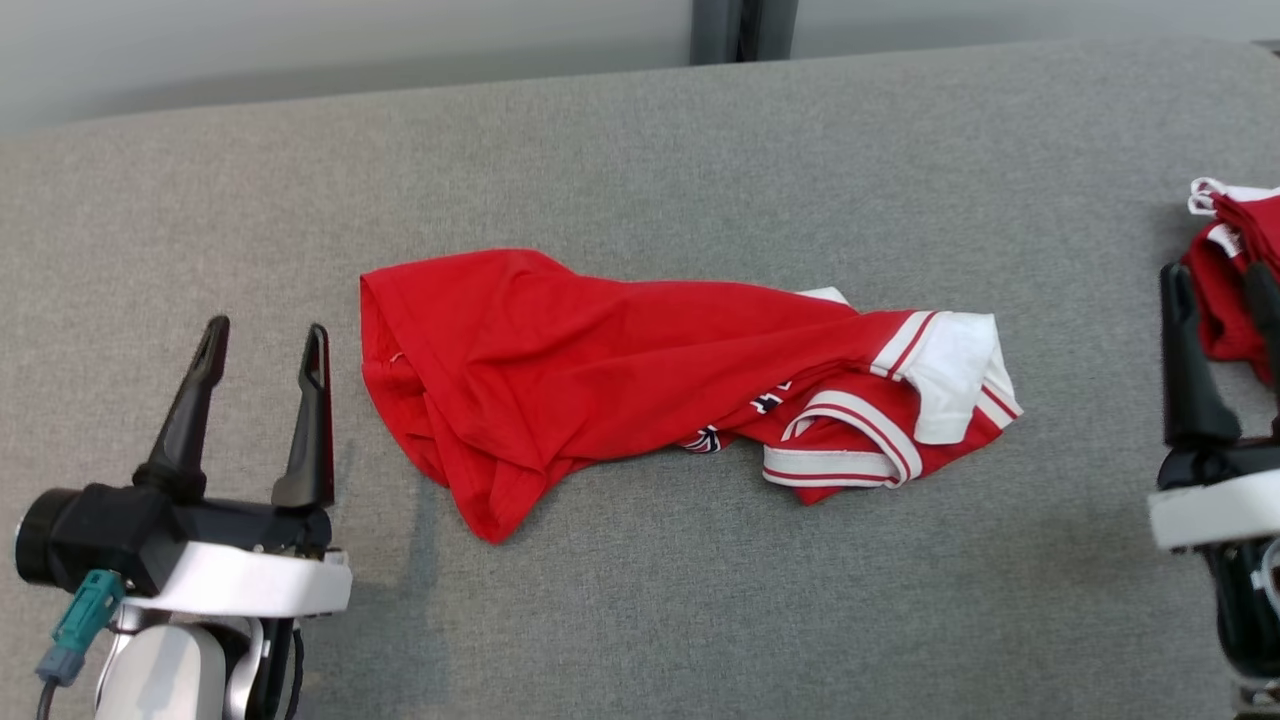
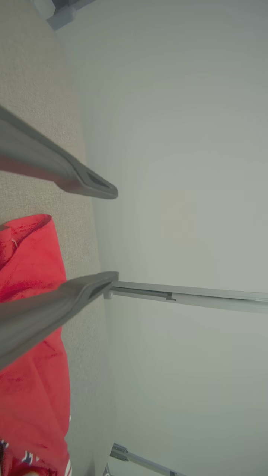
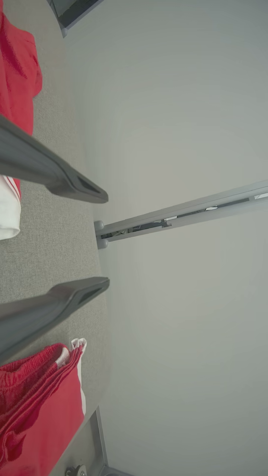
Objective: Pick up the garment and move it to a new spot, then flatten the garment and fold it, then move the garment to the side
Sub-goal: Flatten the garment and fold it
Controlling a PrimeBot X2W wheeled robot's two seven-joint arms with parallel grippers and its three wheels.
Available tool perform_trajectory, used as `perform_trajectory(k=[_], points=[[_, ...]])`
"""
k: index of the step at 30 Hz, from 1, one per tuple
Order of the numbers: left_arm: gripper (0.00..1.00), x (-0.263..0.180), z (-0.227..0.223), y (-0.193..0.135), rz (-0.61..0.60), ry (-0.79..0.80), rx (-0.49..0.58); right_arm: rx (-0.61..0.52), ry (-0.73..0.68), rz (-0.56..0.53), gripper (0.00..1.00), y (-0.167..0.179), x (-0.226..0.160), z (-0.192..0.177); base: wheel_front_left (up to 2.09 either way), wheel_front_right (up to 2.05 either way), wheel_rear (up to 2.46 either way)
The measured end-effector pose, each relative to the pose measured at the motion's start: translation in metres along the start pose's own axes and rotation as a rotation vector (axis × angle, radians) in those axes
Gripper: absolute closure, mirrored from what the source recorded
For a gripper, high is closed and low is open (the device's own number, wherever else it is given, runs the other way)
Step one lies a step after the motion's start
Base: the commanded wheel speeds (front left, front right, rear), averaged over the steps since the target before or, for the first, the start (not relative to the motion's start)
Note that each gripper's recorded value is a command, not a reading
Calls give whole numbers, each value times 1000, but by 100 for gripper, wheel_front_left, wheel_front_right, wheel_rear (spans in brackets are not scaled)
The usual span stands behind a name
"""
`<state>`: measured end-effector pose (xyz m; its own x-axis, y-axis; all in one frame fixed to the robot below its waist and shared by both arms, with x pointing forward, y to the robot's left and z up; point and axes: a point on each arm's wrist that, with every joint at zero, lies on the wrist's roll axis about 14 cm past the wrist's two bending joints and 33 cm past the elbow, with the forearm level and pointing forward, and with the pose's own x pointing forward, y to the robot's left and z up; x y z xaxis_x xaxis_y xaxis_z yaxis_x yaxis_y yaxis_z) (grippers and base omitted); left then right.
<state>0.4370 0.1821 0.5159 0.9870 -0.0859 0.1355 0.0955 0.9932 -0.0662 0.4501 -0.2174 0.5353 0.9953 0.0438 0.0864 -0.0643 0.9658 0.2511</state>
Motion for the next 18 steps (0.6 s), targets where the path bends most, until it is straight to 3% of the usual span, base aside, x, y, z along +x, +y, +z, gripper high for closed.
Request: perform_trajectory(k=[9, 18], points=[[0, -24, 3, -11, -10, 26, -15, -100, -3, 57, 0, 28, -40, -1, 0, 0, 0], [0, -34, 6, -18, -19, 37, -29, -83, 2, 81, 0, 38, -52, -4, 0, 0, 0]])
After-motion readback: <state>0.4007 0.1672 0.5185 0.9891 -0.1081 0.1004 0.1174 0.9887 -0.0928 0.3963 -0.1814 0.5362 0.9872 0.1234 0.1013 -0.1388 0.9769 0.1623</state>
